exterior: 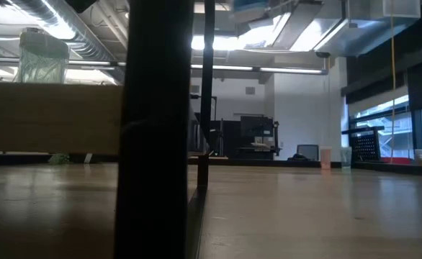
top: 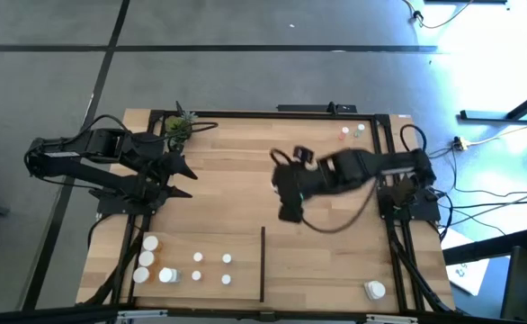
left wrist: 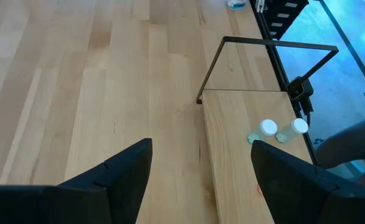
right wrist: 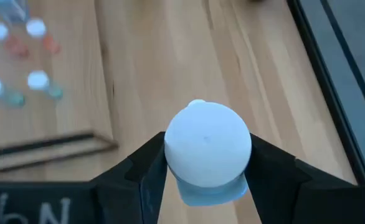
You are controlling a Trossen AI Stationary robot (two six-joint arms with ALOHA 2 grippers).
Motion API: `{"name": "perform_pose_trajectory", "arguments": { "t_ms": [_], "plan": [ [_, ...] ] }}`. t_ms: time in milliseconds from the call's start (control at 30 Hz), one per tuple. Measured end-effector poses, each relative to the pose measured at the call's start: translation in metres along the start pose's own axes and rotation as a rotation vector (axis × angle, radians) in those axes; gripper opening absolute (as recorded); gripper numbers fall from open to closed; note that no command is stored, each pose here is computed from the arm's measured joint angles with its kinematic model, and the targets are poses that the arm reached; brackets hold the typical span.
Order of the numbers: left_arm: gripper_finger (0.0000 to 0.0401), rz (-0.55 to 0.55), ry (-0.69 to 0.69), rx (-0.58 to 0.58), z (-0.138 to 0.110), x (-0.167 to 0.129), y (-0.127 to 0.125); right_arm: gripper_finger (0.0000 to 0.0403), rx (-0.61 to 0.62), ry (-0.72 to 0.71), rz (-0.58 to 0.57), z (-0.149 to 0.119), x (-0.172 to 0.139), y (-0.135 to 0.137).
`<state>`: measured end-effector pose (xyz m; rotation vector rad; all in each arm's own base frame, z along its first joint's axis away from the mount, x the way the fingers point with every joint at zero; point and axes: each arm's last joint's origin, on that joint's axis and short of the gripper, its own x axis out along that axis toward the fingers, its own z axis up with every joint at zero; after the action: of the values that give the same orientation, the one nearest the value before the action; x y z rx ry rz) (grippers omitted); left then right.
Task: Pick and place medicine bottles onto shelf by color
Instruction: Put the left big white pill bottle on the shelf aligned with the other big white pill bottle
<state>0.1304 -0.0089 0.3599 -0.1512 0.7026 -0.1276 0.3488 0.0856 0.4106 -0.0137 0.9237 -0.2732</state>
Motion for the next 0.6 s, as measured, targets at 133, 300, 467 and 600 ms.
{"name": "perform_pose_trajectory", "arguments": {
  "t_ms": [133, 300, 467, 600],
  "plan": [
    [0.0267, 0.0, 0.0, 0.0, 0.0, 0.0, 0.0, 0.0185, -0.011, -0.057, 0.07, 0.023, 0.026, -0.026],
    [0.0267, 0.0, 0.0, 0.0, 0.0, 0.0, 0.0, 0.0187, -0.063, -0.091, 0.149, 0.043, 0.072, -0.047],
    [0.0267, 0.0, 0.0, 0.0, 0.0, 0.0, 0.0, 0.0186, -0.123, -0.107, 0.195, 0.053, 0.13, -0.054],
    [0.0267, 0.0, 0.0, 0.0, 0.0, 0.0, 0.0, 0.0187, -0.128, -0.14, 0.25, 0.058, 0.167, -0.056]
  ]
}}
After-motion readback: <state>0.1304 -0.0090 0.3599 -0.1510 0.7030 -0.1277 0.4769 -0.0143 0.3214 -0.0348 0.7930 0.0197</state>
